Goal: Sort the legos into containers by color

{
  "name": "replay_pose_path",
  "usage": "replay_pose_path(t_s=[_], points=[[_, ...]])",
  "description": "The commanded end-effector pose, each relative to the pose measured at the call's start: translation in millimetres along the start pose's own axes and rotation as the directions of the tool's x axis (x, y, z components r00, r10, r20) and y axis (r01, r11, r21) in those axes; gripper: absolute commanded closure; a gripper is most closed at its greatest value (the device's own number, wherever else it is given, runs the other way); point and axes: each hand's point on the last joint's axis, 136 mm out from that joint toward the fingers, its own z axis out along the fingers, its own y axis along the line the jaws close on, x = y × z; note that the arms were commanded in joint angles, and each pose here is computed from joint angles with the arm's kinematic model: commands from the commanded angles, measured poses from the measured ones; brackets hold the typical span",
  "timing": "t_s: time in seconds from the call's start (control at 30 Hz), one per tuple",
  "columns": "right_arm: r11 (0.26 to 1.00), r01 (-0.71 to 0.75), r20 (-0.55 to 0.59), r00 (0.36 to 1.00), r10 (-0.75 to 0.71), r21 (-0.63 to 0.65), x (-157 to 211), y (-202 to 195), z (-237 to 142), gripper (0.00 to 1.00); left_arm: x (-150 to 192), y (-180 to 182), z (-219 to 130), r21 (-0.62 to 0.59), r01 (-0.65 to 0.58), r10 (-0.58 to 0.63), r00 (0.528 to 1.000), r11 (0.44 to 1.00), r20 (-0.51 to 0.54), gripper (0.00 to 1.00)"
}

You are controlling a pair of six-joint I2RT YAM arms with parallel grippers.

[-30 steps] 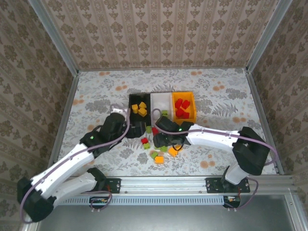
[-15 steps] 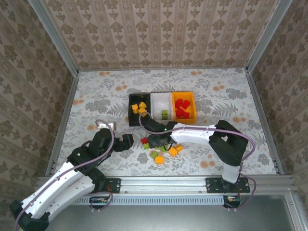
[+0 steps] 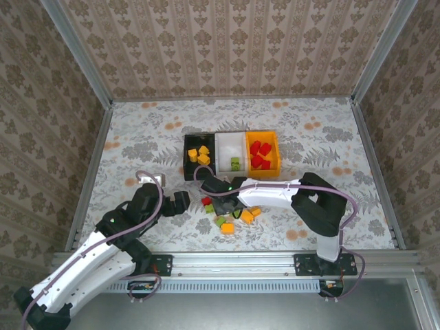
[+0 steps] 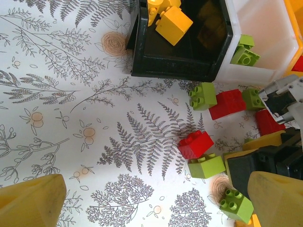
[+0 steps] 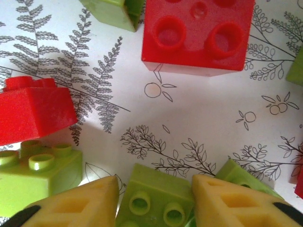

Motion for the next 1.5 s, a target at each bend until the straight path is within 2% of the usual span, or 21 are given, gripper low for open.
replay_pose_path(t_s=[0.0, 0.23, 0.5, 0.6, 0.77, 0.87, 1.07, 1.17, 1.3, 1.37, 1.47], points=[[0.999, 0.009, -0.047, 0.999, -0.007, 0.051, 12.8, -6.5, 12.3, 0.58, 2.9, 7.5, 0.2, -0.029, 0.007, -0.007, 1.000, 1.000, -0.005, 0.00], [1.000, 0.008, 0.025, 1.000, -0.009, 0.028, -1.2, -7.4, -11.8, 0.68, 2.1, 6.5, 0.0, -0.024, 0.017, -0.017, 1.000, 1.000, -0.005, 0.00], [0.999, -0.015, 0.202, 0.979, 0.022, -0.041, -45.4, -15.7, -83.2, 0.69, -0.2, 0.5, -0.2, 0.004, 0.022, -0.022, 1.000, 1.000, -0.004, 0.00], [0.997, -0.050, 0.241, 0.968, 0.063, -0.059, -70.0, -28.8, -98.5, 0.69, 1.4, -1.0, 1.0, 0.012, 0.021, -0.021, 1.000, 1.000, -0.011, 0.00], [0.990, -0.138, 0.255, 0.956, 0.144, -0.041, -113.8, -58.5, -88.6, 0.69, 5.6, -6.2, 5.6, 0.044, 0.027, -0.025, 0.999, 0.999, -0.027, 0.00], [0.983, -0.182, 0.260, 0.950, 0.172, 0.018, -137.5, -78.2, -71.5, 0.69, 10.1, -8.8, 10.0, 0.053, 0.027, -0.025, 0.998, 0.998, -0.052, 0.00], [0.972, -0.222, 0.250, 0.948, 0.199, 0.070, -166.3, -97.2, -43.4, 0.66, 18.0, -15.4, 19.7, 0.074, 0.020, -0.012, 0.995, 0.997, -0.098, 0.01], [0.973, -0.219, 0.240, 0.951, 0.195, 0.073, -174.8, -95.4, -35.5, 0.61, 23.9, -18.5, 26.3, 0.088, 0.023, -0.012, 0.993, 0.996, -0.120, 0.02], [0.974, -0.216, 0.235, 0.952, 0.195, 0.067, -181.4, -91.8, -35.2, 0.36, 32.5, -25.6, 36.8, 0.116, 0.028, -0.011, 0.989, 0.993, -0.149, 0.02], [0.974, -0.219, 0.248, 0.948, 0.200, 0.050, -184.0, -90.1, -41.7, 0.31, 37.0, -29.5, 42.3, 0.122, 0.022, -0.002, 0.986, 0.992, -0.166, 0.02], [0.974, -0.227, 0.268, 0.939, 0.215, 0.011, -182.3, -88.3, -55.9, 0.29, 42.6, -40.7, 51.1, 0.138, 0.005, 0.021, 0.982, 0.990, -0.185, 0.03]])
